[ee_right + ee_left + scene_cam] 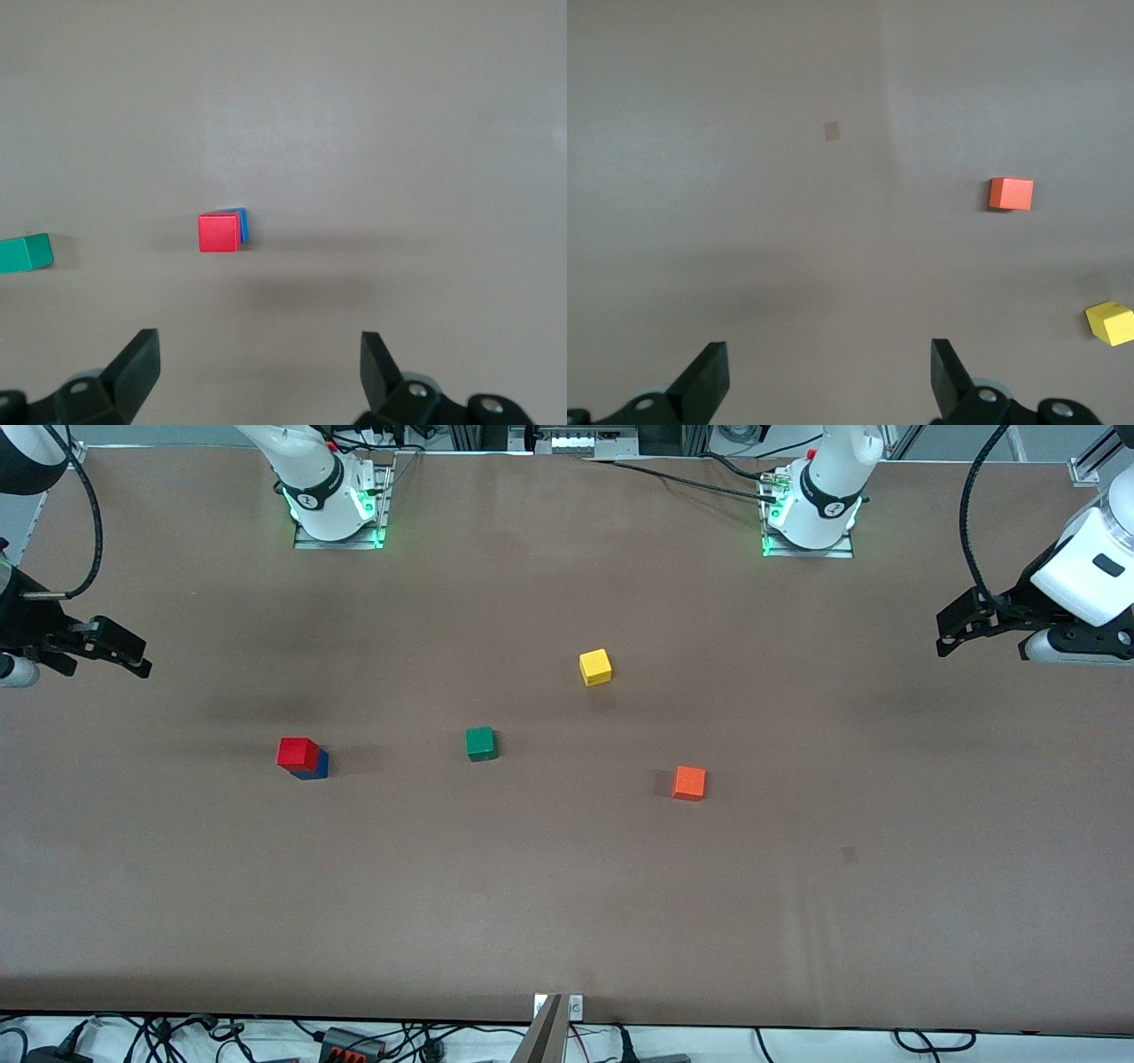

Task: Pass red block to right arm, stack on blue

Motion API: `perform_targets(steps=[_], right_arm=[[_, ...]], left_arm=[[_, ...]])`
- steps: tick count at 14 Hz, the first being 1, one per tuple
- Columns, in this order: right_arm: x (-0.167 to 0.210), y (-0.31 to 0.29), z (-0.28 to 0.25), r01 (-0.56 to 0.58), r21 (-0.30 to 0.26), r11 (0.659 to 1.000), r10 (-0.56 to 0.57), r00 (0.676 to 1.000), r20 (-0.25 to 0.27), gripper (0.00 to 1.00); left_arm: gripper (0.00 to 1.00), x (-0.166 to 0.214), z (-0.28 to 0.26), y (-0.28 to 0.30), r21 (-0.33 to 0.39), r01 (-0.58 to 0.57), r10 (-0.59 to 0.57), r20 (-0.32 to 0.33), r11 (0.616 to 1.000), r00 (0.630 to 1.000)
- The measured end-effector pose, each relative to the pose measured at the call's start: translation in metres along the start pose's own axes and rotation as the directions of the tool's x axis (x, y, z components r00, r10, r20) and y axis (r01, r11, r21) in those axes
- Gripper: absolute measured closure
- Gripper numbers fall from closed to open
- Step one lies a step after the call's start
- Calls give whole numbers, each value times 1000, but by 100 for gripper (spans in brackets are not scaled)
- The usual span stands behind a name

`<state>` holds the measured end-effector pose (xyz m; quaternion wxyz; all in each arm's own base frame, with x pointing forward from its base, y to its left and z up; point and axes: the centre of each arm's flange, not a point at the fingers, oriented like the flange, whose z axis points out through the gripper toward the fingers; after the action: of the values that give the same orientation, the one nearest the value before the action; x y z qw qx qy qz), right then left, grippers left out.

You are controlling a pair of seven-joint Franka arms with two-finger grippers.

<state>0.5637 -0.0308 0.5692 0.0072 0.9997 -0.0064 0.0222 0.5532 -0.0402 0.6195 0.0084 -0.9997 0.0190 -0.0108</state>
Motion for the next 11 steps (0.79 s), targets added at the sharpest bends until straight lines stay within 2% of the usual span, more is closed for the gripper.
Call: perform_targets(steps=[11], right_arm=[[0,0,6,1,0,1000,-1,1000,11,0]], left_arm=[[0,-2,2,-2,1,4,-4,20,1000,1000]])
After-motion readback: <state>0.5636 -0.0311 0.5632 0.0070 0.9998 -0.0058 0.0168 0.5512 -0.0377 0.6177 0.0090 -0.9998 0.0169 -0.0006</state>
